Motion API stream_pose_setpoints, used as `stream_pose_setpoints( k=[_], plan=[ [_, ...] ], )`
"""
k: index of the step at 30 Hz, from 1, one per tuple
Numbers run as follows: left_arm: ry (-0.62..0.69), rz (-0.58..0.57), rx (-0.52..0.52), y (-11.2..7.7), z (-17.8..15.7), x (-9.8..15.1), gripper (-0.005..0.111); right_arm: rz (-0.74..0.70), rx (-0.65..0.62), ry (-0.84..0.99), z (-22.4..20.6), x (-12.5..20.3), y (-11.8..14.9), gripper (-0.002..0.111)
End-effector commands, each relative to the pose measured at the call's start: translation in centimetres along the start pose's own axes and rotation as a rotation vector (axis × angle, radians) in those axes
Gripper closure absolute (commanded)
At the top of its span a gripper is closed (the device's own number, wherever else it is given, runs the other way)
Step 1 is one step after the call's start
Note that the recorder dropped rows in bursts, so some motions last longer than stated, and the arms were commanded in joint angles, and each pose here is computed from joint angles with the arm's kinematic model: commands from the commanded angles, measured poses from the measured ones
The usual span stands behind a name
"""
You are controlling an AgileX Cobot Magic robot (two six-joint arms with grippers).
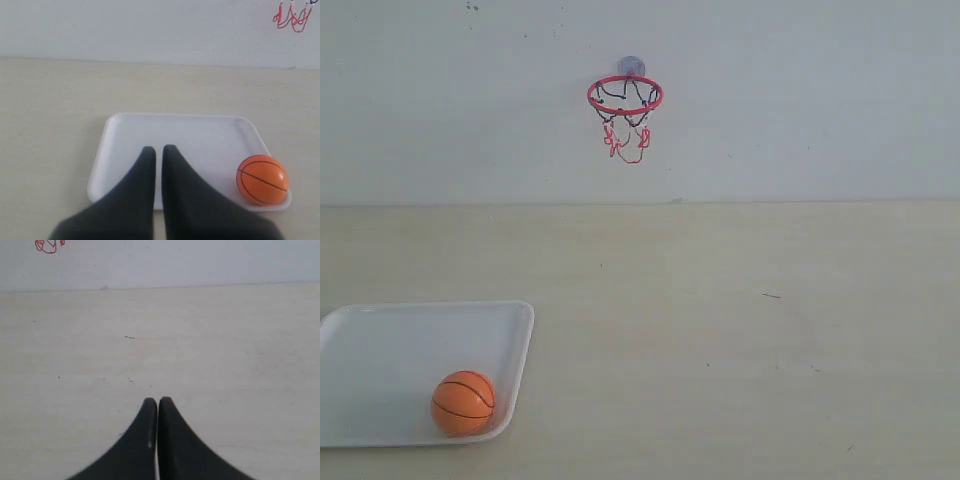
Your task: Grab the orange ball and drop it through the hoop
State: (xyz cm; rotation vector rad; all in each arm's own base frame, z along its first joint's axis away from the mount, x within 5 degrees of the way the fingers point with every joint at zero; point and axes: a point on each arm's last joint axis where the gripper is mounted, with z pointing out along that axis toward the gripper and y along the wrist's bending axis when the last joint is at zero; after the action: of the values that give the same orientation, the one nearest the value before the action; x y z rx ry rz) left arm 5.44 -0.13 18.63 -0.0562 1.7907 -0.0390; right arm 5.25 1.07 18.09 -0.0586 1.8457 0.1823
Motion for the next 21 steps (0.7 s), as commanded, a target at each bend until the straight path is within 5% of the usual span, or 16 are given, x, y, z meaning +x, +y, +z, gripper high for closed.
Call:
stream_pose_setpoints(
  k=[1, 15, 21],
  plan=[
    [-0.005, -0.014, 0.000, 0.00, 0.01, 0.04, 0.103, -0.003, 0.002, -0.008, -0.03, -0.05, -0.01, 0.109],
    [-0.005, -0.014, 0.000, 0.00, 0.01, 0.04, 0.103, 0.002, 0.002, -0.008, -0.03, -0.05, -0.01, 0.109],
    [-0.111, 0.067, -0.016, 0.11, -0.05, -0.92, 0.103, 0.005, 0.002, -0.008, -0.03, -0.05, -0.01, 0.109]
  ],
)
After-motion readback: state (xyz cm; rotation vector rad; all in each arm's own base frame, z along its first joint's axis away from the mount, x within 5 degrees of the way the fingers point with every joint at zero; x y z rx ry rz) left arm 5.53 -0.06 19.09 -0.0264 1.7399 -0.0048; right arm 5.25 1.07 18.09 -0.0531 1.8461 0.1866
